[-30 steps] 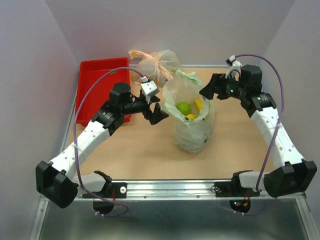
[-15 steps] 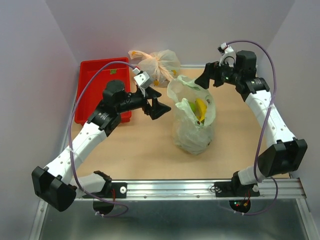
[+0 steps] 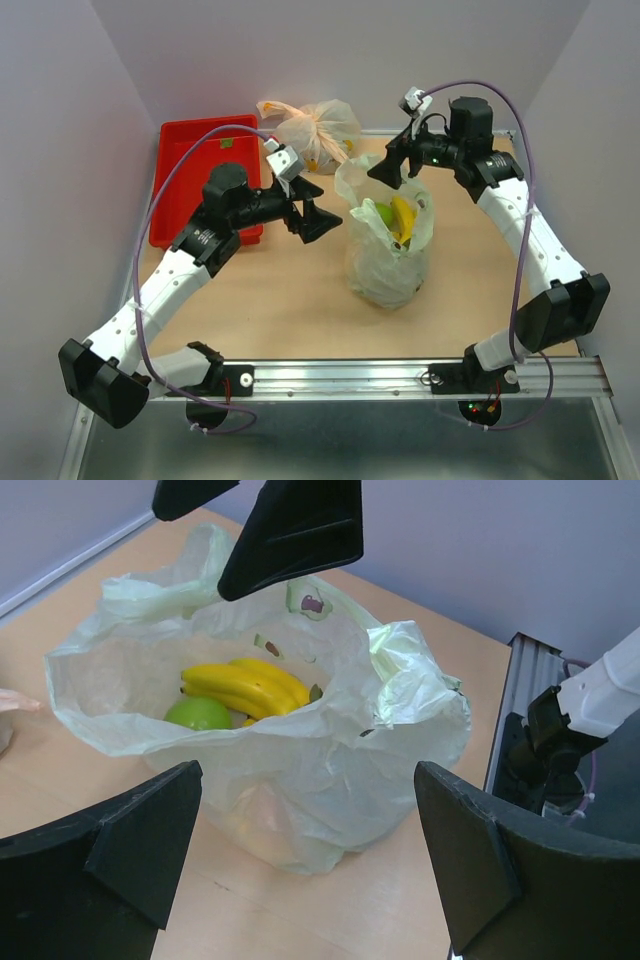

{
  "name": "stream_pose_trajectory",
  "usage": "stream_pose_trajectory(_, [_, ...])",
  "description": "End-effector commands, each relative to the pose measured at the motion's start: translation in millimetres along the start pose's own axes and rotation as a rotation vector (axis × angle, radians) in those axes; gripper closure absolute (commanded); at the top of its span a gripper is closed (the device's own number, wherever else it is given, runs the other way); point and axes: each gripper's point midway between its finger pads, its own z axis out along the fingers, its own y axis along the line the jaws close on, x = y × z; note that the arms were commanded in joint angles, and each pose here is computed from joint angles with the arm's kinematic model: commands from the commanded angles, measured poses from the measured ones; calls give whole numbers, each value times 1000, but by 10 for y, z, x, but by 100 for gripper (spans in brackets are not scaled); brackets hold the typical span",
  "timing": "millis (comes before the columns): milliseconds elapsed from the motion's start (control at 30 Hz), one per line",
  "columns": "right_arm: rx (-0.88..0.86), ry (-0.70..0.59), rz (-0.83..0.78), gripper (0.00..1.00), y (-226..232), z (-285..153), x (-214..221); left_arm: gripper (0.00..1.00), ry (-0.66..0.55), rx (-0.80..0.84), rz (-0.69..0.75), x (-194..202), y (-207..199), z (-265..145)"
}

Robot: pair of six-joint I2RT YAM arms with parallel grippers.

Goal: Place the fake fruits into the plastic bag and tie a complex knot

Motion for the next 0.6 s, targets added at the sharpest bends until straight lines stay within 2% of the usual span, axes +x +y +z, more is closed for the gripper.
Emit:
stream_pose_trajectory(0, [32,-49,-155,8,-62,73,-314,1,-51,30,83,-183,-181,-59])
stream_pose_trajectory(33, [36,-43,-160,12,-77,95,-295,1,-51,38,87,-182,-206,-50])
stream_pose_trajectory(67, [35,-38,-161,24,-68,114,-285,1,-49,54,89,-172,-263,-32])
stream_pose_trajectory(133, [53,-23,-154,40,-118,133,-237,1,-49,70,90,-174,-310,2])
stream_pose_trajectory(167, [59,-19,-152,43,-128,139,-227,1,-52,80,93,-184,-342,15])
stream_pose_trajectory(233, [73,-7,-146,44,-158,134,-194,1,-62,105,104,-210,-428,60])
stream_pose_trajectory(300, [77,1,-143,38,-147,119,-183,1,-83,125,109,-266,-483,136])
stream_pose_trajectory(400, [80,15,-139,35,-153,119,-128,1,-90,137,91,-285,-528,233])
stream_pose_trajectory(533, [87,29,-138,44,-174,122,-83,1,-109,126,51,-341,-468,407])
stream_pose_trajectory(567, [87,29,-138,48,-174,122,-83,1,-95,128,40,-298,-452,477])
